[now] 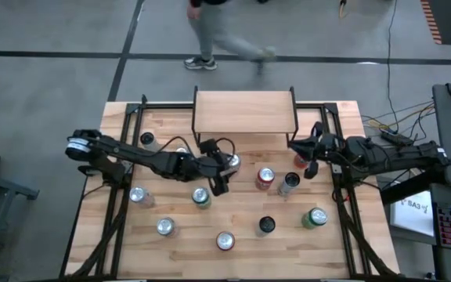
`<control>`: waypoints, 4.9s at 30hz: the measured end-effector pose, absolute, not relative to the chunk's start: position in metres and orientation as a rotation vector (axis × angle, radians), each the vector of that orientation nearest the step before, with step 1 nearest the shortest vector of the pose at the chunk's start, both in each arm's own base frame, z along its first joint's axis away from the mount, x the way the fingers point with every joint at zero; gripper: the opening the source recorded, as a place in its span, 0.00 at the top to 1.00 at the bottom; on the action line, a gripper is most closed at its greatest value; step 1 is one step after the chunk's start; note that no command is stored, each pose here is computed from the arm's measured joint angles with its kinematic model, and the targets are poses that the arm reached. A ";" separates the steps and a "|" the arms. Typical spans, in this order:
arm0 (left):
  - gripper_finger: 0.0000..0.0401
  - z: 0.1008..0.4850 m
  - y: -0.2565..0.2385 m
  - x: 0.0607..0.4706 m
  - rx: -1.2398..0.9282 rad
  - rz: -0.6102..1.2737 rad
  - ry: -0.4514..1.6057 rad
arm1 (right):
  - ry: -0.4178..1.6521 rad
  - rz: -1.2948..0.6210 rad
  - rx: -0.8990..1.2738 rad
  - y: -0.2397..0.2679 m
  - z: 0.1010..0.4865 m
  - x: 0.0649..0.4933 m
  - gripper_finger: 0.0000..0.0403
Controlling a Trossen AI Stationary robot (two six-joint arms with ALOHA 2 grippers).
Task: Place canned beverage on shelf
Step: Put the top white red soda can on the shelf
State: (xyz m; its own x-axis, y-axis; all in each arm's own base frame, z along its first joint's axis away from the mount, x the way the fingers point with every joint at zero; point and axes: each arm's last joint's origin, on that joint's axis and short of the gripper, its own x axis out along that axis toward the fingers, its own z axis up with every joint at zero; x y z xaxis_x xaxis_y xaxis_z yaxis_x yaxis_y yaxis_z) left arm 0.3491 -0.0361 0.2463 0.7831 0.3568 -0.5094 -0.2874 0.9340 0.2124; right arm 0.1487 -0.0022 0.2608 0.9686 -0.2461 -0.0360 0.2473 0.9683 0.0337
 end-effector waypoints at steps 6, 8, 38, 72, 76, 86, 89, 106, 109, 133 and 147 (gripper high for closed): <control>0.17 0.237 -0.036 0.360 0.156 0.348 0.614 | 0.069 -0.251 0.065 -0.002 0.256 0.152 0.94; 0.14 0.235 -0.035 0.362 0.158 0.353 0.623 | 0.078 -0.251 0.066 -0.002 0.255 0.152 0.94; 0.12 0.219 -0.009 0.369 0.083 0.449 0.663 | 0.125 -0.253 0.074 -0.002 0.250 0.152 0.94; 0.17 0.192 -0.008 0.376 0.055 0.469 0.710 | 0.125 -0.253 0.074 -0.002 0.250 0.152 0.94; 0.23 0.192 -0.008 0.376 0.052 0.470 0.707 | 0.125 -0.253 0.074 -0.002 0.250 0.152 0.94; 0.28 0.193 -0.011 0.375 0.052 0.463 0.705 | 0.125 -0.253 0.074 -0.002 0.250 0.152 0.94; 0.28 0.199 -0.017 0.374 0.064 0.437 0.714 | 0.125 -0.253 0.074 -0.002 0.250 0.152 0.94; 0.29 0.286 -0.043 0.386 0.211 0.289 0.715 | 0.126 -0.253 0.071 -0.002 0.250 0.152 0.94; 0.29 0.303 -0.044 0.387 0.235 0.245 0.689 | 0.126 -0.254 0.071 -0.002 0.250 0.152 0.94; 0.29 0.392 0.095 0.378 0.446 -0.088 0.491 | 0.126 -0.254 0.070 -0.002 0.249 0.152 0.94; 0.29 0.374 0.157 0.374 0.422 -0.071 0.512 | 0.175 -0.256 0.065 -0.002 0.243 0.160 0.94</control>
State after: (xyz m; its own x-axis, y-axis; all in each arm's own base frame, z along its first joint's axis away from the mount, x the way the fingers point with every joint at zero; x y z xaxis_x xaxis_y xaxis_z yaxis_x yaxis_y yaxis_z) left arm 0.3739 0.1566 0.3740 0.8715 0.0384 -0.4888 0.1695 0.9119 0.3738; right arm 0.1595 -0.0017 0.2426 0.9524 -0.2461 -0.1801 0.2574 0.9654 0.0415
